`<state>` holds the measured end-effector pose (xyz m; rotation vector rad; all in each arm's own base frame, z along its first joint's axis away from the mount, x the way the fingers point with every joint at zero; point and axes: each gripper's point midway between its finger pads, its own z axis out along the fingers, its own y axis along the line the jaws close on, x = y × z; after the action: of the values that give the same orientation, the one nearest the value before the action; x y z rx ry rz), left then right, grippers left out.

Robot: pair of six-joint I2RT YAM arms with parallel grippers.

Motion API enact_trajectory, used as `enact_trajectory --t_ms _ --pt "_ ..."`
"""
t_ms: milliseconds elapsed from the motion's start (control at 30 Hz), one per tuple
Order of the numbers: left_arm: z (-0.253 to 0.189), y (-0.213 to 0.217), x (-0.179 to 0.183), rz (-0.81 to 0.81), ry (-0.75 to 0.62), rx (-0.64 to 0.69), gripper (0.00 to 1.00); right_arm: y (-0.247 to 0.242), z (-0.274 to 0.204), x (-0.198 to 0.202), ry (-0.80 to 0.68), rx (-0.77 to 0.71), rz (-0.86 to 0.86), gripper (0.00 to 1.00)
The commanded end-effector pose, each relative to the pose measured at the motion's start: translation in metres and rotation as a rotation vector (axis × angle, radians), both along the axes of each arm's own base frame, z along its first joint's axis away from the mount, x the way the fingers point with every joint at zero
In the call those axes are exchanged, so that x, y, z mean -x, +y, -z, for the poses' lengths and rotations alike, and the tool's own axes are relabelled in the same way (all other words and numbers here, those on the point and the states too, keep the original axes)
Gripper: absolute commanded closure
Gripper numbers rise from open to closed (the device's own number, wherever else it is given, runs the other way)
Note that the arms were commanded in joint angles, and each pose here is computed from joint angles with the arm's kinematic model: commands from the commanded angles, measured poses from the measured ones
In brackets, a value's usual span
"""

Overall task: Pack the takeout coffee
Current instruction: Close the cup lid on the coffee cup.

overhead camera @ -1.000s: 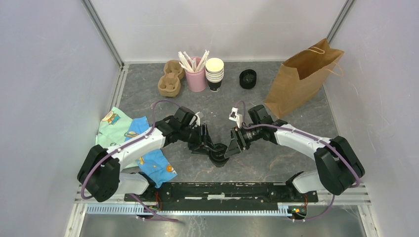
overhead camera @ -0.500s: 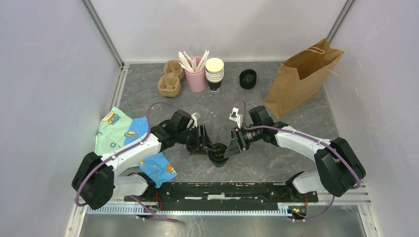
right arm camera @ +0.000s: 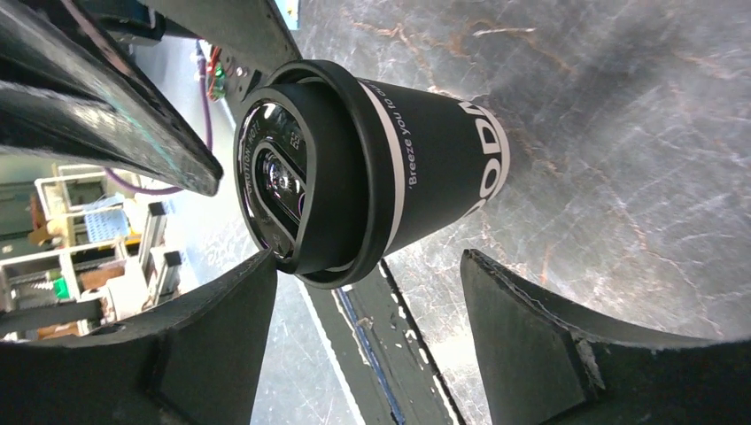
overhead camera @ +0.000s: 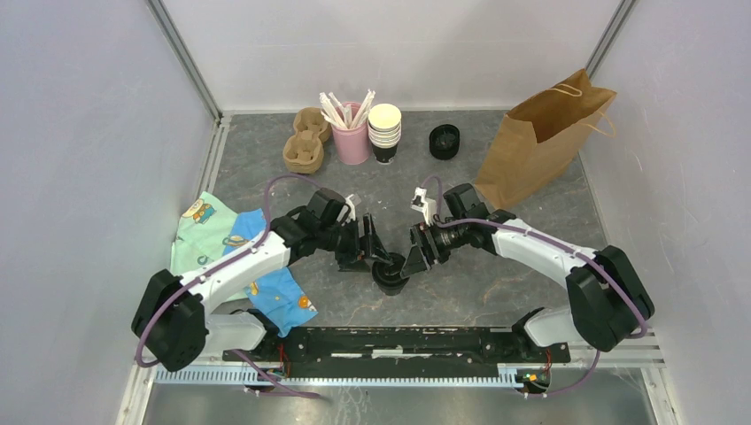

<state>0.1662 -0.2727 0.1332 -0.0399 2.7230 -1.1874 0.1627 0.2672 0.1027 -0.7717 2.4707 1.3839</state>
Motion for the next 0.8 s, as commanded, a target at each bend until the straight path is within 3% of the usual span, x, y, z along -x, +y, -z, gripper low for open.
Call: enact_trajectory --t_ms 0,300,567,767 --pt "0.009 -0.001 0.011 0.064 0.030 -0.001 0.20 -0.004 -0.009 -0.023 -0.117 0.053 0.060 0.18" --pt "0.013 -0.017 0.009 0.122 0.062 0.035 0.26 -0.012 -0.049 -0.039 -0.233 0.088 0.110 0.15" --pt "0.019 -0.056 0.009 0.238 0.072 0.026 0.30 -0.054 -0.087 -0.071 -0.402 0.223 0.282 0.12" --pt "0.030 -0.085 0.012 0.328 0.098 0.021 0.30 -0.081 -0.111 -0.083 -0.471 0.241 0.378 0.10"
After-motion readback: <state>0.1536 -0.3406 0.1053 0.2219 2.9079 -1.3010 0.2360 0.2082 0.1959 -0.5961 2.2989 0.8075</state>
